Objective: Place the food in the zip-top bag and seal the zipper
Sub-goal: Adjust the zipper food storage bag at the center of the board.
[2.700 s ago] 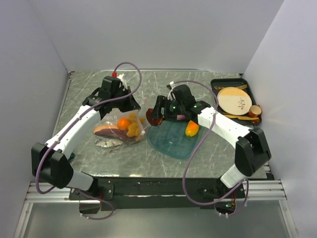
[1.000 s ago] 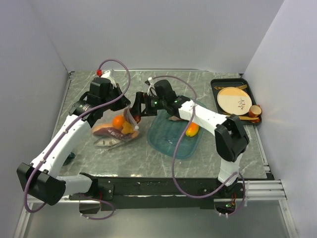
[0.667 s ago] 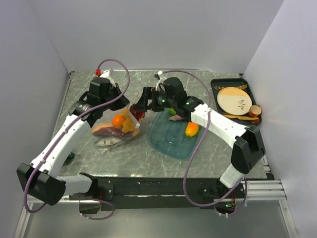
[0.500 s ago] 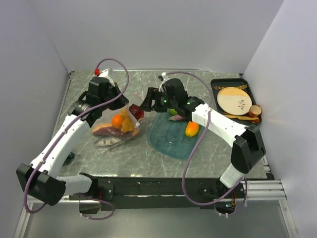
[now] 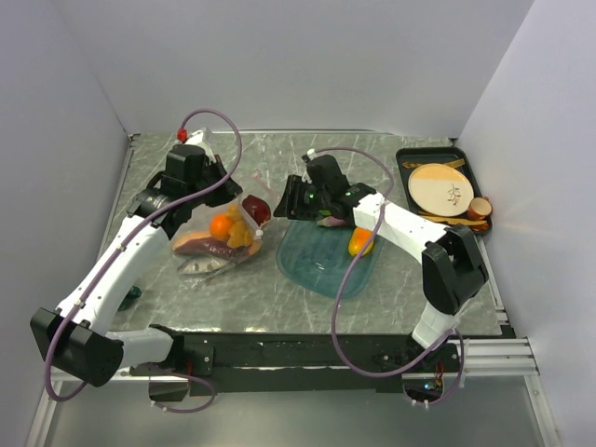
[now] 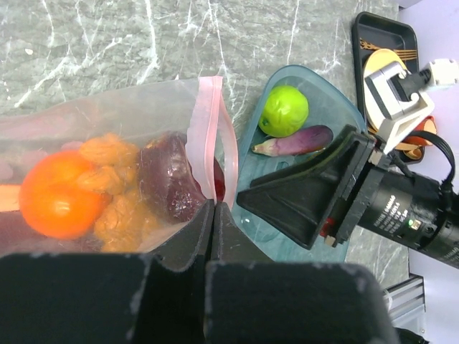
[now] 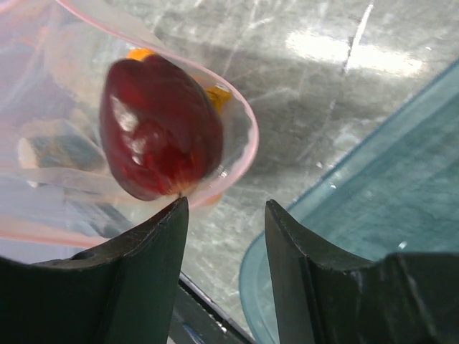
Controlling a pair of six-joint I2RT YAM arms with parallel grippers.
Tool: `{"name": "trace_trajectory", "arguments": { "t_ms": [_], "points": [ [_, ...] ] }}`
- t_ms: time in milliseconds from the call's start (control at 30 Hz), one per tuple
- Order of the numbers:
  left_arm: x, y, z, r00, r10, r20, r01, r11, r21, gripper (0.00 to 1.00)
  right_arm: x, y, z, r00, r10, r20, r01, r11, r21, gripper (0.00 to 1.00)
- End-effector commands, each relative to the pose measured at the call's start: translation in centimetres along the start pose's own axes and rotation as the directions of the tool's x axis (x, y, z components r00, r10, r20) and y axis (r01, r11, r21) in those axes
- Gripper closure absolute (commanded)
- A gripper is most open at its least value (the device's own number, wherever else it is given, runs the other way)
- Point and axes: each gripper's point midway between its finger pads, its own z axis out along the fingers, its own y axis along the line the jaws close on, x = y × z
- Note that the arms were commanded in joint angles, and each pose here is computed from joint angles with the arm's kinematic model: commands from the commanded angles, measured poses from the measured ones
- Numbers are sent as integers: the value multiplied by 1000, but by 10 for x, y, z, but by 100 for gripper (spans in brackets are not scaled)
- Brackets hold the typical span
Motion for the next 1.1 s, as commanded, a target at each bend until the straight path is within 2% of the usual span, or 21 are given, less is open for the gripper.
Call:
{"name": "trace_trajectory", "arguments": {
  "t_ms": [0,233,267,367,400,433,467,533,667,867,1000,1067],
  "points": [
    [-29,-26,-15,996,-13,89,5,996,90,99,-16,14,11,998,35,43,-31,995,-91,46],
    [-28,-23,-16,995,-16,97,8,996,85,99,-18,0,27,998,58,24,-57,997,-45,47],
    [-30,-24,-17,995,-16,101,8,996,84,99,-17,-1,28,998,59,23,-58,997,-44,50],
    [-29,-24,-17,995,-13,100,4,996,88,99,-17,-1,29,998,53,22,-52,997,-54,62],
    [-28,-23,-16,995,-13,97,5,996,84,99,-18,2,28,999,46,22,-44,997,-66,76],
    [-28,-22,-15,995,-12,96,4,997,80,99,-19,4,26,999,37,29,-35,997,-74,82],
    [-29,-22,-15,995,-10,99,2,997,80,99,-21,8,23,999,30,35,-27,996,-83,93],
    [-28,-18,-16,995,-7,102,0,998,63,99,-29,15,15,998,6,60,0,995,-98,100],
    [-33,-13,-20,993,5,118,-9,999,34,99,-53,49,-8,989,-81,123,99,985,-144,100],
    [-72,7,-45,970,22,241,-5,997,-72,99,-61,127,-43,960,-236,153,272,916,-296,100],
    [-104,15,-71,945,48,324,-4,991,-133,98,-41,145,-29,957,-283,68,289,894,-344,100],
    [-105,20,-74,951,51,305,0,986,-165,99,-30,149,-23,957,-289,32,280,888,-365,100]
  ]
}}
